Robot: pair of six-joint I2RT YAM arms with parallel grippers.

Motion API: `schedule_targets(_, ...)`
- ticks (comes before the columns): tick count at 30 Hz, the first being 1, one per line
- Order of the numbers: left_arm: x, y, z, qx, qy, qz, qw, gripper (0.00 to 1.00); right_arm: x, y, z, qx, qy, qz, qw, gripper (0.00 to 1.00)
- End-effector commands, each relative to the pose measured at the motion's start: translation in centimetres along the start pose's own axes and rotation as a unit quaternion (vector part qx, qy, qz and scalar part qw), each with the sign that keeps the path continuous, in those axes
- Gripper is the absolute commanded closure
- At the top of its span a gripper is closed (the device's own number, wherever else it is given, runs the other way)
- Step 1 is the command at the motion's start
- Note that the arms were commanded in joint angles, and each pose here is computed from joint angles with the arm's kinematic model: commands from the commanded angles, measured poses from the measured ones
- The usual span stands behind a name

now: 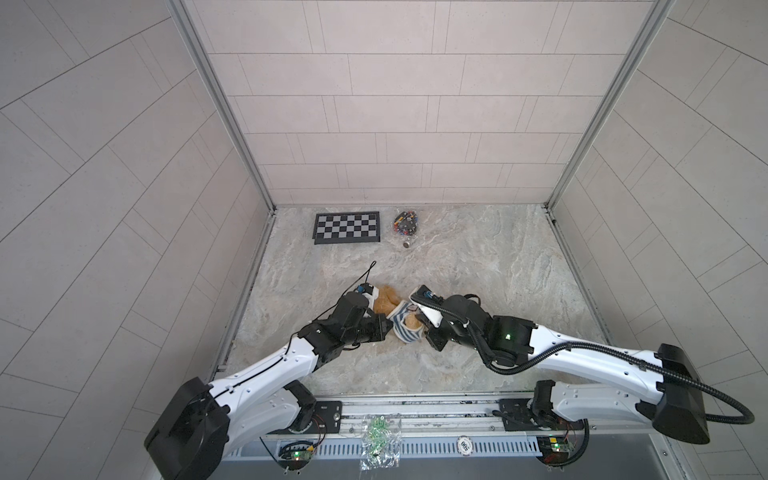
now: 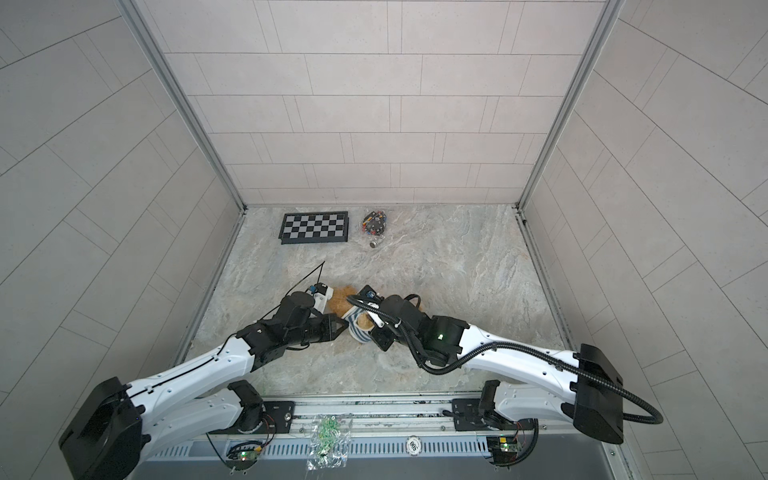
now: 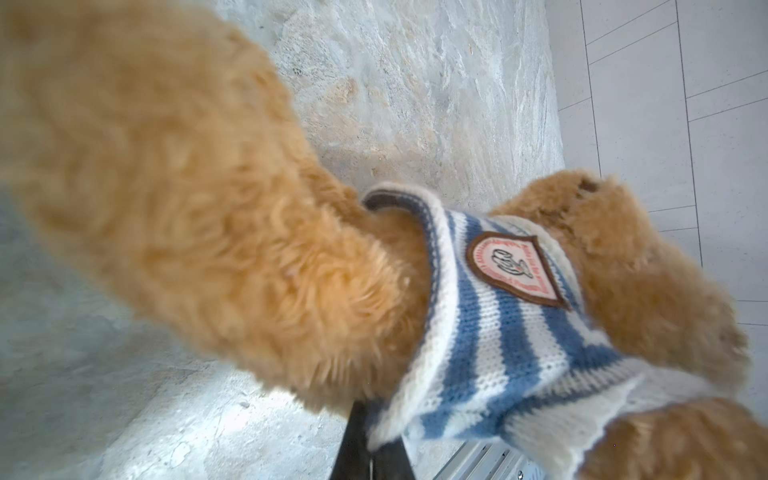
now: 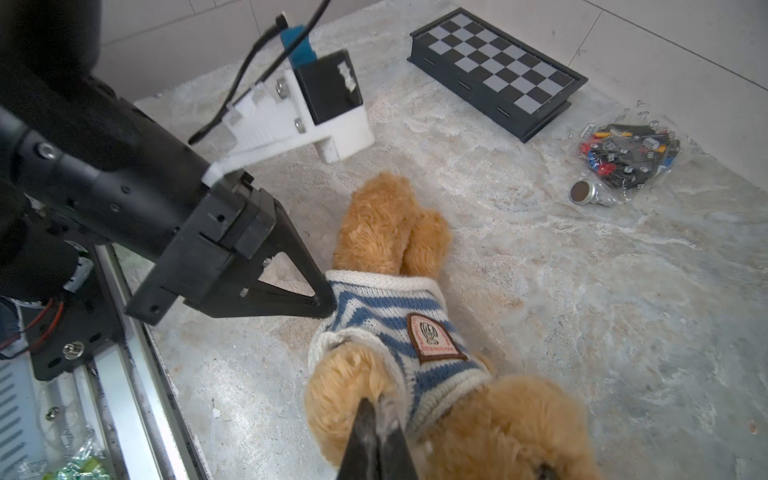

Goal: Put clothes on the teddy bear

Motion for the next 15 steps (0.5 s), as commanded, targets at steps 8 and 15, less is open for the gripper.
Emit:
schedule_targets(8,-0.1,-0.4,0.1,0.001,0.002,-0.007,1.000,1.00,1.5,1.3,0.7,0.032,-0.038,-0.001,0.999,0.80)
schedule_targets(15,0.0,-0.9,-0.7,-0.007,0.022,-0.012,1.000,1.00,1.5,0.9,2.8,0.021,-0.098,-0.009,0.995,0.63)
Point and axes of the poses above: each gripper's point midway between its finger pads, its own x axis out along the fingers, its own z axis along the line the jaws close on, y = z × x, the point moved 1 cm from there along -x, back along the fingers, and after that the axes turned 3 degrees about x, right-handed, at the moved point
